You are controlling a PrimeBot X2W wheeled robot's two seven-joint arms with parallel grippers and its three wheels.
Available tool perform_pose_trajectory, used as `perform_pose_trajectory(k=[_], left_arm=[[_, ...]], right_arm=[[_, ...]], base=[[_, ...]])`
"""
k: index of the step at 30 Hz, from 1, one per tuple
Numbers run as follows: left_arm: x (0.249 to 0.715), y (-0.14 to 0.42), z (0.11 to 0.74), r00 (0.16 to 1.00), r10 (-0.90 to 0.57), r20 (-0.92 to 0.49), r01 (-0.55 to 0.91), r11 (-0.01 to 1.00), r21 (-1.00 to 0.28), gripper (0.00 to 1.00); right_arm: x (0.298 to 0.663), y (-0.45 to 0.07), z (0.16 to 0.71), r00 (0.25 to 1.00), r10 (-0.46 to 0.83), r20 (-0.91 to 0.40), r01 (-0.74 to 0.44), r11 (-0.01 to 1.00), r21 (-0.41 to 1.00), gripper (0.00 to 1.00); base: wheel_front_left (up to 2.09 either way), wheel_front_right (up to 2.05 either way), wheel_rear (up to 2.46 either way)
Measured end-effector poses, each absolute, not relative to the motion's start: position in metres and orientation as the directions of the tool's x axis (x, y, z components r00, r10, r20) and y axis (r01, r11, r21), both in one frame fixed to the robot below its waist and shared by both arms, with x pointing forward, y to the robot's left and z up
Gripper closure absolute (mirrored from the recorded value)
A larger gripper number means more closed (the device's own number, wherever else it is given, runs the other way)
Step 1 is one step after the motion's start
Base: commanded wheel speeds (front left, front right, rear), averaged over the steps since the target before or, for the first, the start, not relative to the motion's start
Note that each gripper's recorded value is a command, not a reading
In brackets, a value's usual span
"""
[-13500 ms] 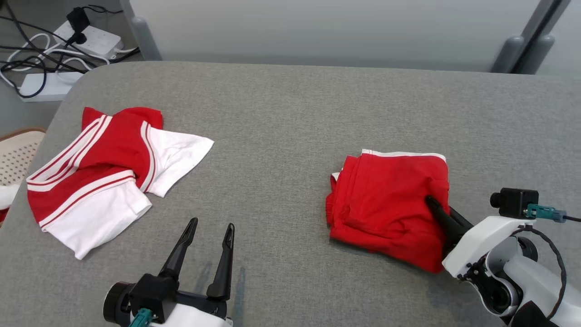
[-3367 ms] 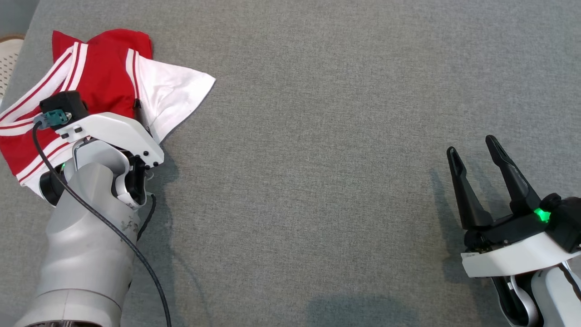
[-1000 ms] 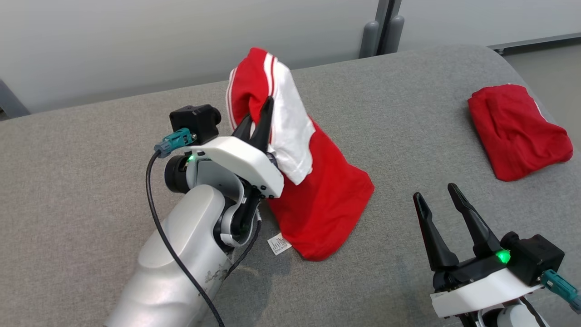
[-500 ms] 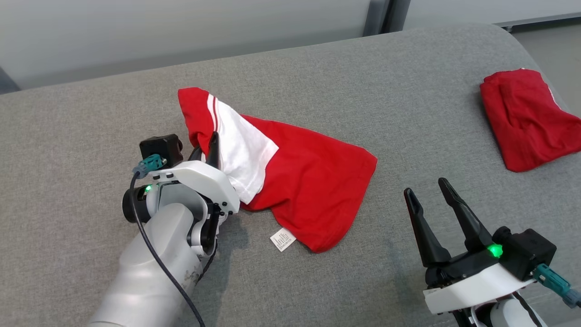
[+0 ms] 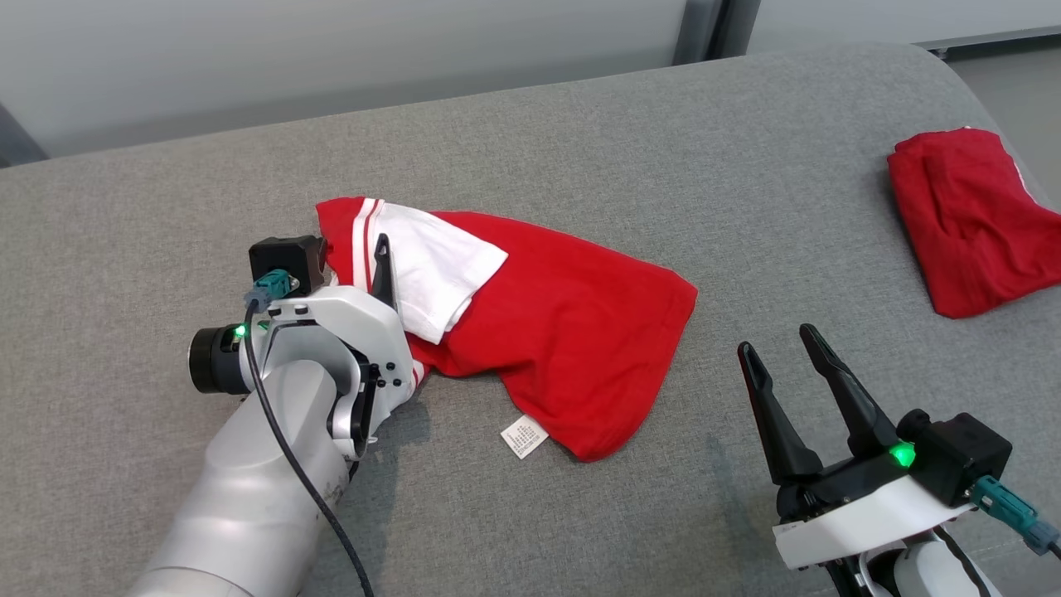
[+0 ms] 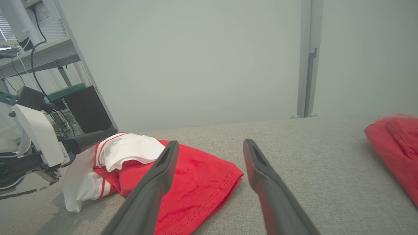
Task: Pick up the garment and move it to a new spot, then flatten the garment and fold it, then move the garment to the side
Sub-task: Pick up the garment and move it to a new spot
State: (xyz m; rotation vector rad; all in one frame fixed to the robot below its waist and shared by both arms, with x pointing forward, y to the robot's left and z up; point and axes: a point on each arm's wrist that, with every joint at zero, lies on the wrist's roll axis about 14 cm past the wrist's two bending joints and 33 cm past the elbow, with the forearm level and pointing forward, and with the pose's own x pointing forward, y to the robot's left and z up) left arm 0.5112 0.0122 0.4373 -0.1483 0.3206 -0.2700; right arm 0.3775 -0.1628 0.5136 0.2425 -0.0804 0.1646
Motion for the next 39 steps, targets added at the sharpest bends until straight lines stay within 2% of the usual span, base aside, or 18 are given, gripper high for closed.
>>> perform_pose_trajectory(k=[7,15,22,29,39], left_arm=[[0.512,0.024,0.469,0.946,-0.264,-0.188,0.223,0.951,-0.214,0.0],[0.482,0.048,0.492,0.971,-0.228,-0.072,0.2,0.939,-0.279,0.0],[0.455,0.077,0.509,0.985,-0.174,0.008,0.17,0.945,-0.281,0.0],[0.416,0.104,0.506,0.994,-0.111,0.019,0.112,0.951,-0.287,0.0],[0.369,0.115,0.495,0.998,-0.068,-0.004,0.064,0.956,-0.287,0.0]], right_arm=[[0.376,-0.158,0.52,0.978,0.17,0.118,-0.193,0.954,0.23,0.0],[0.376,-0.145,0.528,0.968,0.207,0.144,-0.236,0.944,0.23,0.0],[0.374,-0.137,0.528,0.962,0.23,0.147,-0.258,0.942,0.214,0.0],[0.371,-0.125,0.53,0.955,0.253,0.157,-0.283,0.934,0.218,0.0],[0.36,-0.129,0.522,0.964,0.226,0.136,-0.253,0.939,0.234,0.0]], base=[[0.0,0.0,0.0],[0.0,0.0,0.0],[0.0,0.0,0.0],[0.0,0.0,0.0],[0.0,0.0,0.0]])
